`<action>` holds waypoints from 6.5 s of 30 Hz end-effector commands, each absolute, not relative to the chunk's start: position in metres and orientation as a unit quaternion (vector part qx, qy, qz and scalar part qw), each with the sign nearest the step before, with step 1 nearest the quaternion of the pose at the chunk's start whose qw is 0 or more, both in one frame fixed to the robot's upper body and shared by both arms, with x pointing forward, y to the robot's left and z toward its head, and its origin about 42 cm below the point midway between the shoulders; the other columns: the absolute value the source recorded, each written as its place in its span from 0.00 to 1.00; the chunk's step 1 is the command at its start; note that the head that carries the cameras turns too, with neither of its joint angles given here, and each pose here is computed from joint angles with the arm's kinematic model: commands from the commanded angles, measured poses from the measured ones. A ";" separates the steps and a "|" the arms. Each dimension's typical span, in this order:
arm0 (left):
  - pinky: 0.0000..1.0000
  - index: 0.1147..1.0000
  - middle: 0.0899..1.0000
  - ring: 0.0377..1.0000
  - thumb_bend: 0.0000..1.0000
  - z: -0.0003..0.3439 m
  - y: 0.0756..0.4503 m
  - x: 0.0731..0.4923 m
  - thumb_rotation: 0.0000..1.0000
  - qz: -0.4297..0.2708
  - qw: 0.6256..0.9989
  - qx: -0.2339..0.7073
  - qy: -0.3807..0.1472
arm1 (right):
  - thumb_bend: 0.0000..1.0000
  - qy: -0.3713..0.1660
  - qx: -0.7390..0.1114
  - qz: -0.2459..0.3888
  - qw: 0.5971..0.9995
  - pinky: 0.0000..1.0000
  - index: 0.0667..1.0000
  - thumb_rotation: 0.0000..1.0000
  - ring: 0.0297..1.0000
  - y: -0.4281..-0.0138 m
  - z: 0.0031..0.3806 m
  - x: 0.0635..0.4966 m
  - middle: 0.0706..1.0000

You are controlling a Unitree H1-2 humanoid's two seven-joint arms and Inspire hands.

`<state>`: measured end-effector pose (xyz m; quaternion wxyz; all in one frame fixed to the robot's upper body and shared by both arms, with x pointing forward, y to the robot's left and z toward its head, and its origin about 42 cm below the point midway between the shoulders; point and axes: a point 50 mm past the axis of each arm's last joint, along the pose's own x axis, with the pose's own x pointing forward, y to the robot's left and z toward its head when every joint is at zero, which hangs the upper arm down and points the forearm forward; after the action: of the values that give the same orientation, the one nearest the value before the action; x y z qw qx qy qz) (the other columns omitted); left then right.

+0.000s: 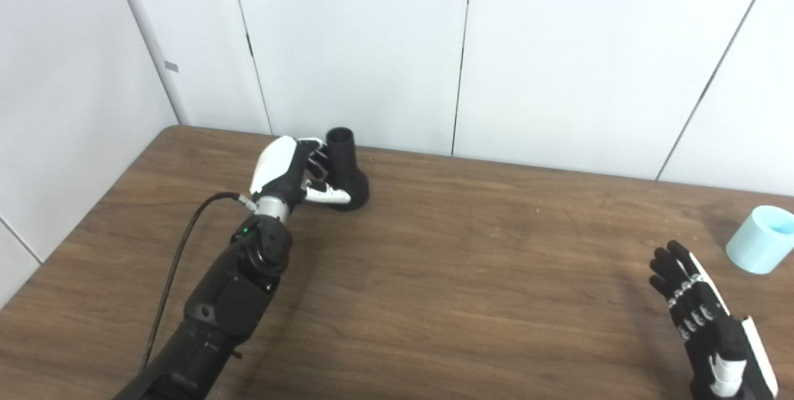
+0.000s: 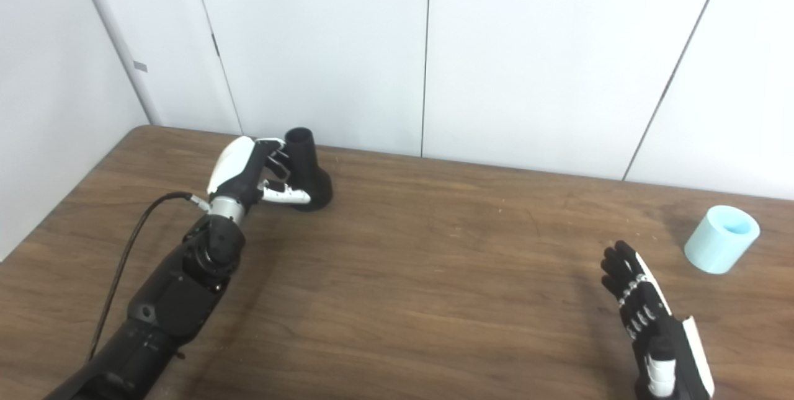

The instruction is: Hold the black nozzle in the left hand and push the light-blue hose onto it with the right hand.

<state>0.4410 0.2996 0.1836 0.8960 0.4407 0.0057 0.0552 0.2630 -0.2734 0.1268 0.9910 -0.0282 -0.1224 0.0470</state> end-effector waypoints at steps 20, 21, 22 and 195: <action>0.81 0.40 0.46 0.55 0.52 0.163 0.223 0.392 0.00 -0.101 0.885 0.454 -0.019 | 0.83 -0.104 -0.013 0.044 0.994 0.92 0.93 1.00 0.92 -0.254 0.126 0.257 0.92; 0.81 0.40 0.46 0.55 0.52 0.159 0.217 0.386 0.00 -0.113 0.881 0.458 -0.026 | 0.83 -0.103 -0.013 0.044 0.994 0.92 0.93 1.00 0.92 -0.252 0.126 0.258 0.92; 0.80 0.40 0.46 0.56 0.52 0.157 0.212 0.381 0.00 -0.124 0.878 0.462 -0.033 | 0.82 -0.103 -0.013 0.044 0.994 0.92 0.93 1.00 0.93 -0.251 0.127 0.258 0.92; 0.81 0.40 0.46 0.59 0.52 0.129 0.167 0.314 0.00 -0.283 0.834 0.463 -0.099 | 1.00 0.054 -0.682 -0.093 0.724 0.91 0.82 0.33 0.92 -0.399 0.307 0.443 0.92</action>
<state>0.3250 0.1572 0.1602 0.8583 0.4141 -0.1772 -0.2461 0.4381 -0.3953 0.2765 0.7278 -0.6776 0.0881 -0.0590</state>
